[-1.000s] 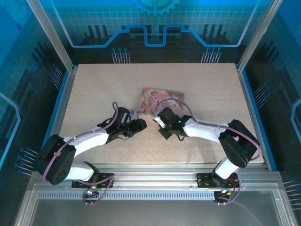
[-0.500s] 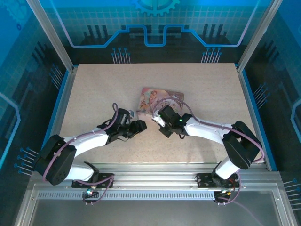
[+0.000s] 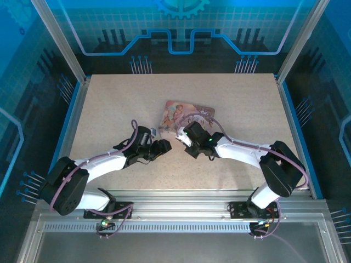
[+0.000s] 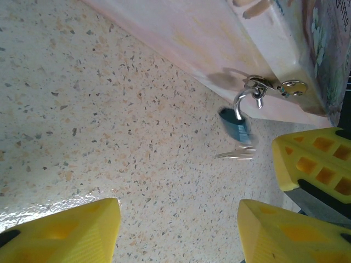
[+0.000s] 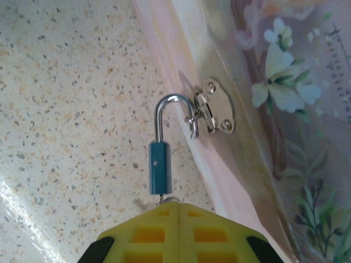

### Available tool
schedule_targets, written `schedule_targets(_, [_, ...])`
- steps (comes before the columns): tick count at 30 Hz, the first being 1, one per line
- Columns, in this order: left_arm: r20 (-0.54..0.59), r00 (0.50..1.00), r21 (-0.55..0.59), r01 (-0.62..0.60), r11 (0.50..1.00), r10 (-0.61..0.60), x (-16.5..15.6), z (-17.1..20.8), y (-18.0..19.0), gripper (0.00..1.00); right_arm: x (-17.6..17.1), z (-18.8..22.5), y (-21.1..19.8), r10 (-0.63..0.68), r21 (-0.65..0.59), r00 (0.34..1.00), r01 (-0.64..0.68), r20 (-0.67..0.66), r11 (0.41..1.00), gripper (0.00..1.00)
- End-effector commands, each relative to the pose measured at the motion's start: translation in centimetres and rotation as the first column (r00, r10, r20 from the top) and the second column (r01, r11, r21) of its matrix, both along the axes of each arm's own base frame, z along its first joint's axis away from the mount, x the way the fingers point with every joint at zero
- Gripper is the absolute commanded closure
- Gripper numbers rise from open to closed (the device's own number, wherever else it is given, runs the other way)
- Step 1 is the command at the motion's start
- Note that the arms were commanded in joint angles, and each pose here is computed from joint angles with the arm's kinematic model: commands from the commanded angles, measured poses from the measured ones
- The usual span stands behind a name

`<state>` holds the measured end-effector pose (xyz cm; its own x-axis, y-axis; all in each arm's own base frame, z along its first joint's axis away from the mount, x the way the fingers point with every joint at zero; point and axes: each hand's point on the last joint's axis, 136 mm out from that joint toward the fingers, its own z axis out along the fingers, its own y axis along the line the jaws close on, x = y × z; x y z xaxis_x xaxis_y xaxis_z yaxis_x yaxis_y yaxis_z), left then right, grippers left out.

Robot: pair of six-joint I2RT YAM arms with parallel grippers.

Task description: Unlock a padlock with a key

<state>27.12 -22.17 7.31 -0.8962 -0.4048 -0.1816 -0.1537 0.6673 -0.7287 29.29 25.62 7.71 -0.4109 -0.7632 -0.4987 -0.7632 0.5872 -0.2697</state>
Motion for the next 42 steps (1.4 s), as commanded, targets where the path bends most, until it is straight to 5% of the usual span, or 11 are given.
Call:
schedule_targets(1, [-0.014,1.0,-0.02,-0.006,1.0,0.006,-0.4,0.0,0.2,0.4,0.7,1.8,1.9,0.04,0.062,0.998,-0.043,0.044,0.997,1.0])
schedule_targets(11, [-0.014,1.0,-0.013,-0.012,1.0,0.012,-0.5,-0.2,0.4,0.4,0.1,2.0,2.1,-0.001,0.111,1.0,0.0,0.008,0.994,0.99])
schedule_targets(16, [-0.015,1.0,-0.014,-0.012,1.0,0.011,-0.5,-0.3,0.4,0.4,-0.6,0.6,1.8,-0.101,0.215,0.993,0.113,-0.067,0.97,0.69])
schedule_targets(21, [-0.016,1.0,-0.012,-0.01,1.0,0.01,-0.6,-0.3,0.4,0.4,-1.2,-1.7,1.3,-0.162,0.245,0.978,0.191,-0.132,0.95,0.59])
schedule_targets(42, [-0.013,1.0,-0.001,-0.013,1.0,0.013,-0.6,-0.3,0.6,0.4,0.6,-5.0,1.7,-0.252,0.245,0.947,0.297,-0.198,0.923,0.55])
